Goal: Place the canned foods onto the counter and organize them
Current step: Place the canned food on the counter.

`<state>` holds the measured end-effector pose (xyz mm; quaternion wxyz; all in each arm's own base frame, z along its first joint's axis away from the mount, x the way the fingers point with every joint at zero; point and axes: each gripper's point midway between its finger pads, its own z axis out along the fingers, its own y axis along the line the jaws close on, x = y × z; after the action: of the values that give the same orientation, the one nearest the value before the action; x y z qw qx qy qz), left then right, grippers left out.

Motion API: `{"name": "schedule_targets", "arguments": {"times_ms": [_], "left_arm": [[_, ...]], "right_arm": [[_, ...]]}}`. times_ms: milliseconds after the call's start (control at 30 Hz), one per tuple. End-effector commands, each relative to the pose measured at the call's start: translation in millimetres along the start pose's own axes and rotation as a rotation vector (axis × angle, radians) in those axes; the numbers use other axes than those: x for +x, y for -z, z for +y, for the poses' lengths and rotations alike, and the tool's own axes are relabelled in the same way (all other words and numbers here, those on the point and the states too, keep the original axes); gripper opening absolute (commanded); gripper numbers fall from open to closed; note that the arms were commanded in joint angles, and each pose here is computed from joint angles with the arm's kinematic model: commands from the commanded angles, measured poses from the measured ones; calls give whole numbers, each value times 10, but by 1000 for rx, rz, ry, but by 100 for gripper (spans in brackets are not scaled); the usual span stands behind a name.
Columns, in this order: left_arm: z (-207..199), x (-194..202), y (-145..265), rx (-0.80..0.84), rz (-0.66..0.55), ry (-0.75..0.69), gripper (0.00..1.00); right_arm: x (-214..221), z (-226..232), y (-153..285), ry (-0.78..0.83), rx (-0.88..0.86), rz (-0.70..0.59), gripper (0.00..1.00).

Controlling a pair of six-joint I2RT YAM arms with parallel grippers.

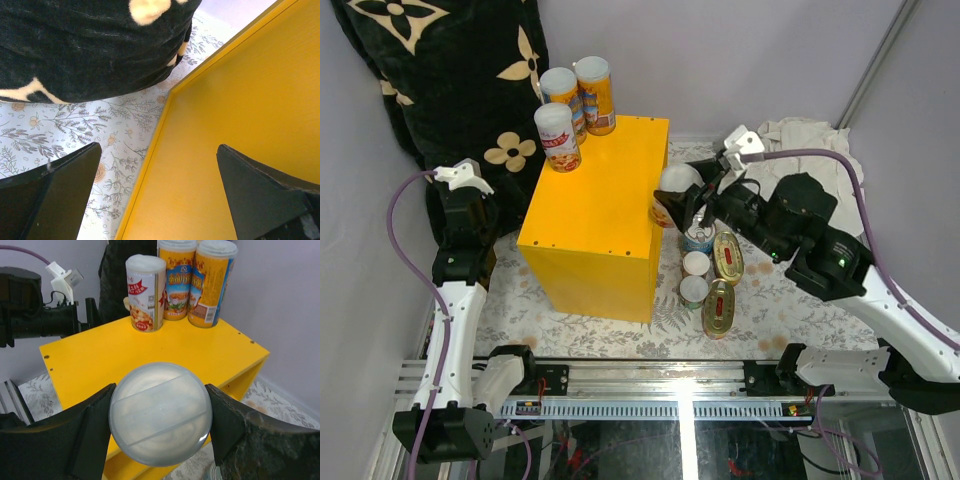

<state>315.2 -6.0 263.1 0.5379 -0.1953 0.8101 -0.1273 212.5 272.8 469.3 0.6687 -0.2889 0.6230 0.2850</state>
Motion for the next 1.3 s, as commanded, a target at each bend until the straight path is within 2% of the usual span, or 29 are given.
{"name": "schedule_targets", "arguments": {"times_ms": [0, 233, 433, 567, 633, 667, 700, 733, 767, 800, 1033, 1200, 1267], "left_arm": [[-68, -65, 29, 31, -29, -8, 100], [-89, -78, 37, 40, -30, -8, 100], [-82, -74, 55, 39, -36, -10, 100], [-95, -62, 52, 47, -31, -9, 100], [-98, -69, 55, 48, -33, -8, 100], [-102, -67, 56, 50, -32, -9, 100], [-109, -68, 59, 52, -33, -10, 100], [-105, -65, 59, 52, -32, -10, 100], [-107, -68, 59, 52, -33, -10, 100], [-106, -62, 61, 52, -32, -11, 100], [-106, -46, 54, 53, -27, -11, 100], [-115, -39, 50, 58, -23, -10, 100], [-114, -33, 44, 58, -20, -9, 100]], "right_arm": [[-890, 4, -62, -33, -8, -251, 0], [-966, 177, -521, -39, -65, -226, 0], [-645, 201, -984, -38, -48, -103, 0], [-497, 155, -1118, -67, -58, -74, 2], [-445, 114, -1165, -91, -60, -69, 18], [-425, 102, -1185, -100, -62, -68, 37], [-395, 78, -1205, -109, -54, -65, 61], [-365, 82, -1217, -111, -56, -60, 81], [-330, 84, -1223, -107, -59, -54, 95], [-299, 85, -1220, -106, -60, -48, 100], [-113, 84, -990, -81, -89, -48, 99], [177, 23, -845, -66, -69, -36, 100], [231, 12, -829, -66, -68, -34, 96]]}}
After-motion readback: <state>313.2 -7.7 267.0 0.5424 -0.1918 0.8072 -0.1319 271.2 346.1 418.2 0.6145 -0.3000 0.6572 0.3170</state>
